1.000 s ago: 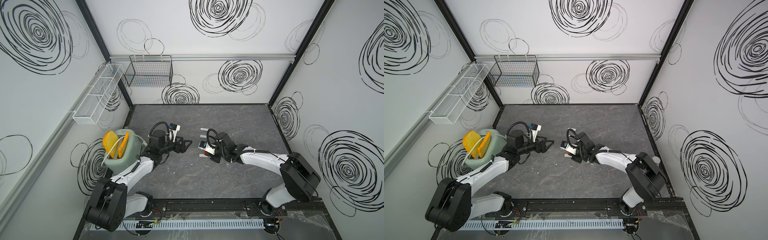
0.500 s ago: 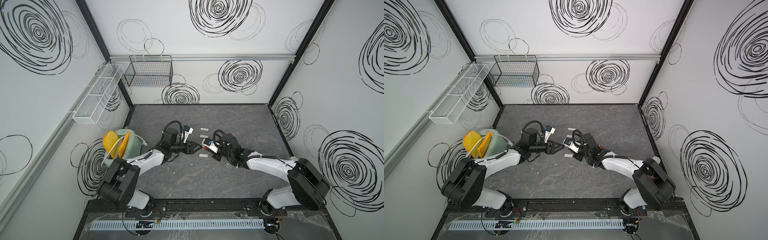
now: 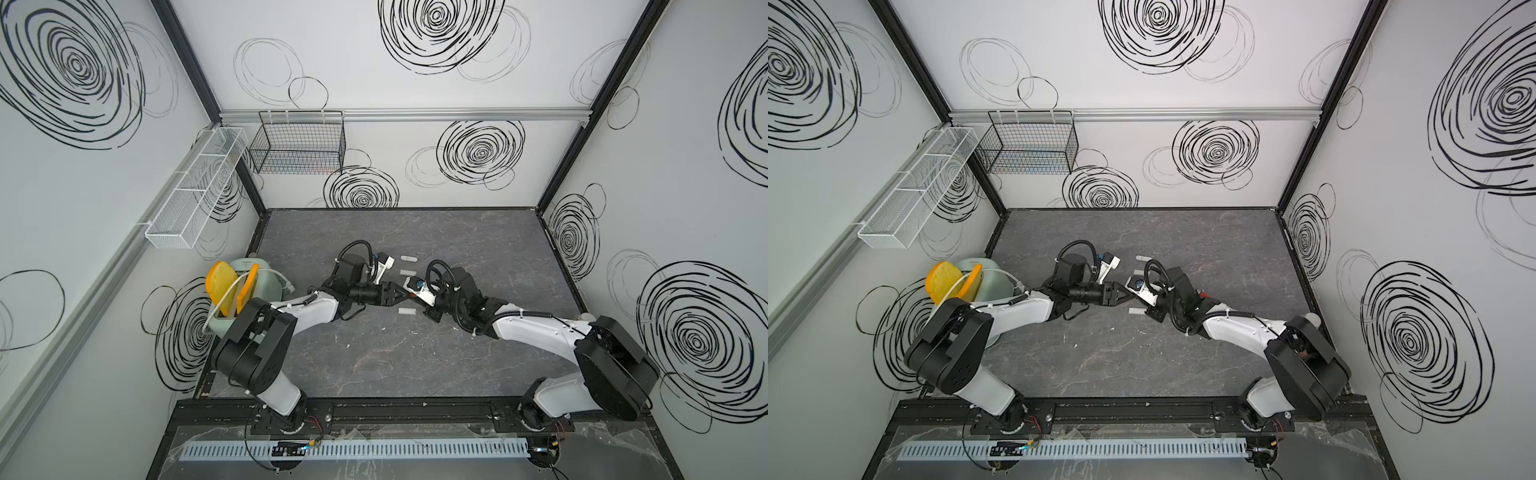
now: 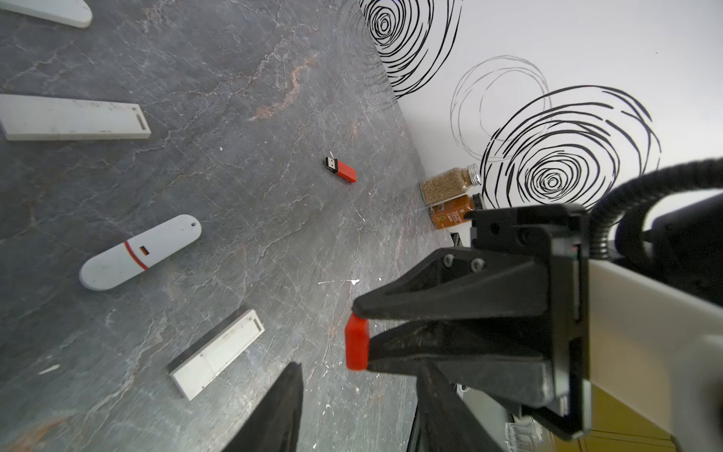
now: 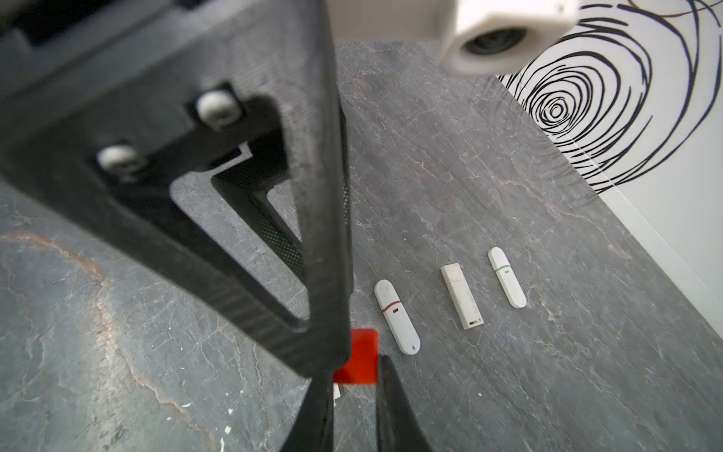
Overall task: Close the usb drive cover
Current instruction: Pick up the cover from the center of the board.
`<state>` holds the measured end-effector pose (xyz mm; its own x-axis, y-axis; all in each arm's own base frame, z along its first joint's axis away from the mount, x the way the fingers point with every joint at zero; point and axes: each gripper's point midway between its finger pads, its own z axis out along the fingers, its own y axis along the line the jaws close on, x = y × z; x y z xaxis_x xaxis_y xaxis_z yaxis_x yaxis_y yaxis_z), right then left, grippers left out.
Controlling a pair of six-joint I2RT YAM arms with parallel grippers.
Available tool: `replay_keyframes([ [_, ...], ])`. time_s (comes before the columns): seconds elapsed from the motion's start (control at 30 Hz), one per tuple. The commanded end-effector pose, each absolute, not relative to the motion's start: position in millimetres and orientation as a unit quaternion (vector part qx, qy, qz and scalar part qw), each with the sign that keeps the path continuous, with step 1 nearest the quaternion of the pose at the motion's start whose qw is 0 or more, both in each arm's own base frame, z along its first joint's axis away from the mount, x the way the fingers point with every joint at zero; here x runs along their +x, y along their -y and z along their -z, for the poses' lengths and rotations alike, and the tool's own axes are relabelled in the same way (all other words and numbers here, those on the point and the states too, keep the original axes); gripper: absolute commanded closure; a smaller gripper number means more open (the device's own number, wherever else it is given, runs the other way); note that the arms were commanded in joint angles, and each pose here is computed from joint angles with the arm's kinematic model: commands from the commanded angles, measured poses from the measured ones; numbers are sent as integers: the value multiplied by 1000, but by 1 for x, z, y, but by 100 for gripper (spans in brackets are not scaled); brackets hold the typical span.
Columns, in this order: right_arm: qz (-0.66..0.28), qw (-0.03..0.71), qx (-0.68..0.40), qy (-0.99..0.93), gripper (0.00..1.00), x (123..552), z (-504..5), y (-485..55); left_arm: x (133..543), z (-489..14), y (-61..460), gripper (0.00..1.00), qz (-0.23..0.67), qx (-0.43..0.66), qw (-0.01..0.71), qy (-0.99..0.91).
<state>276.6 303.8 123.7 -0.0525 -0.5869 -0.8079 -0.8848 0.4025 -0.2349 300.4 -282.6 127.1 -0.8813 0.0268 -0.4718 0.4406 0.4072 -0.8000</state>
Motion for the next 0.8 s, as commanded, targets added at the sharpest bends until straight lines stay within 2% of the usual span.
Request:
replay_keyframes([
  [0.0,-174,460,-525,-695,89,276,-130,-311,307,-142,293,53,547,153,204,-797],
  [0.23,-175,461,-527,-692,89,277,-132,-315,305,-139,300,63,552,153,189,-798],
  [0.77,-174,458,-534,-689,87,272,-134,-318,305,-140,300,95,551,151,190,-799],
])
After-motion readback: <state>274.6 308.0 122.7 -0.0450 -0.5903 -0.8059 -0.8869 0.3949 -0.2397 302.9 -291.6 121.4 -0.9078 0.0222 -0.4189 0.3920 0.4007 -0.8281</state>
